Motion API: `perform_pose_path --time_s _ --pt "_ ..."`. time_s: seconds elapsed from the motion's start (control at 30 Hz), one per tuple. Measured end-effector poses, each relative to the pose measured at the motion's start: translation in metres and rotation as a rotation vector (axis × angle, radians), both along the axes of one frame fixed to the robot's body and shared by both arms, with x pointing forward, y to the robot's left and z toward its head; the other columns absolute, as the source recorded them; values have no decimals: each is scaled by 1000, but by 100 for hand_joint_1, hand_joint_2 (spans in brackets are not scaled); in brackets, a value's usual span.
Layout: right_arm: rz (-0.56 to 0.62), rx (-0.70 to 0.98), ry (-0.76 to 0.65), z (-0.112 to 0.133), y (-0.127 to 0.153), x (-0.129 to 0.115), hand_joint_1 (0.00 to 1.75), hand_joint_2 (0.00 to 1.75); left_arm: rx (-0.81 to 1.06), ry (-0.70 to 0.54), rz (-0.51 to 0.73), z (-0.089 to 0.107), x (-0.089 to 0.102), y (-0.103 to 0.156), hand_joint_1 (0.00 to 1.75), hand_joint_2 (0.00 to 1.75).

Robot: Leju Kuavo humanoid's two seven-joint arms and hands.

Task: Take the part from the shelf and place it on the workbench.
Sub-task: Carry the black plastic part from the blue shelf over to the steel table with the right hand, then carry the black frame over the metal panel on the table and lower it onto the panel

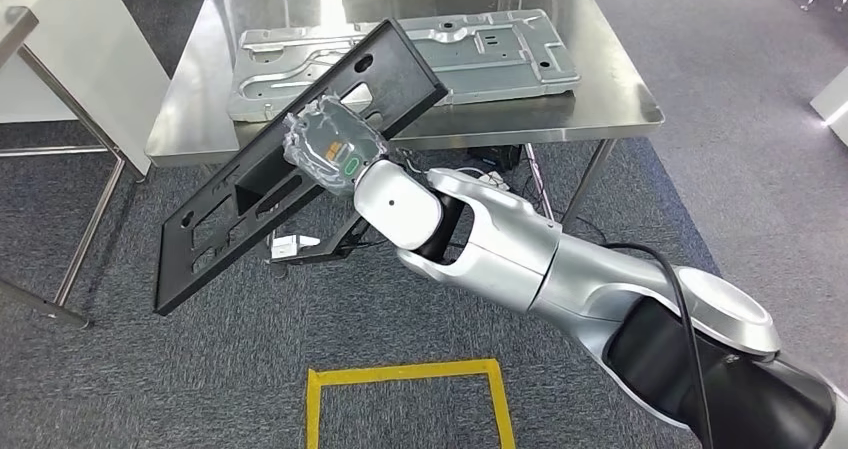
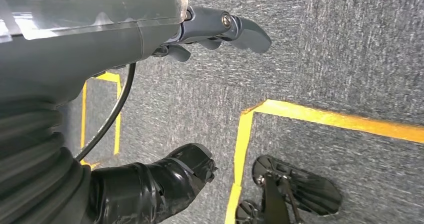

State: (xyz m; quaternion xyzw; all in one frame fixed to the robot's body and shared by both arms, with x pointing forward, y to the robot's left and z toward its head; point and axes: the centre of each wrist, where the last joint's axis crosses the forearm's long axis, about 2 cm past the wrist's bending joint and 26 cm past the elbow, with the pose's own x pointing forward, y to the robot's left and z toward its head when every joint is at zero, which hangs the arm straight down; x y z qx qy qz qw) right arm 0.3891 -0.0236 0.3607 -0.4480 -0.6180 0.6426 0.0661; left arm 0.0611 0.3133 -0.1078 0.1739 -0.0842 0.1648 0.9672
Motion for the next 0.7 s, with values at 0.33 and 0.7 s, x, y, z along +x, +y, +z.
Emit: perform_pose_path --time_s 0.33,0.7 --pt "-19 6 -6 -1 -1 2 175 175 -1 5 3 0 -2 0 0 175" --pt "-71 159 -88 15 -3 3 175 175 11 5 6 0 -1 -3 0 175"
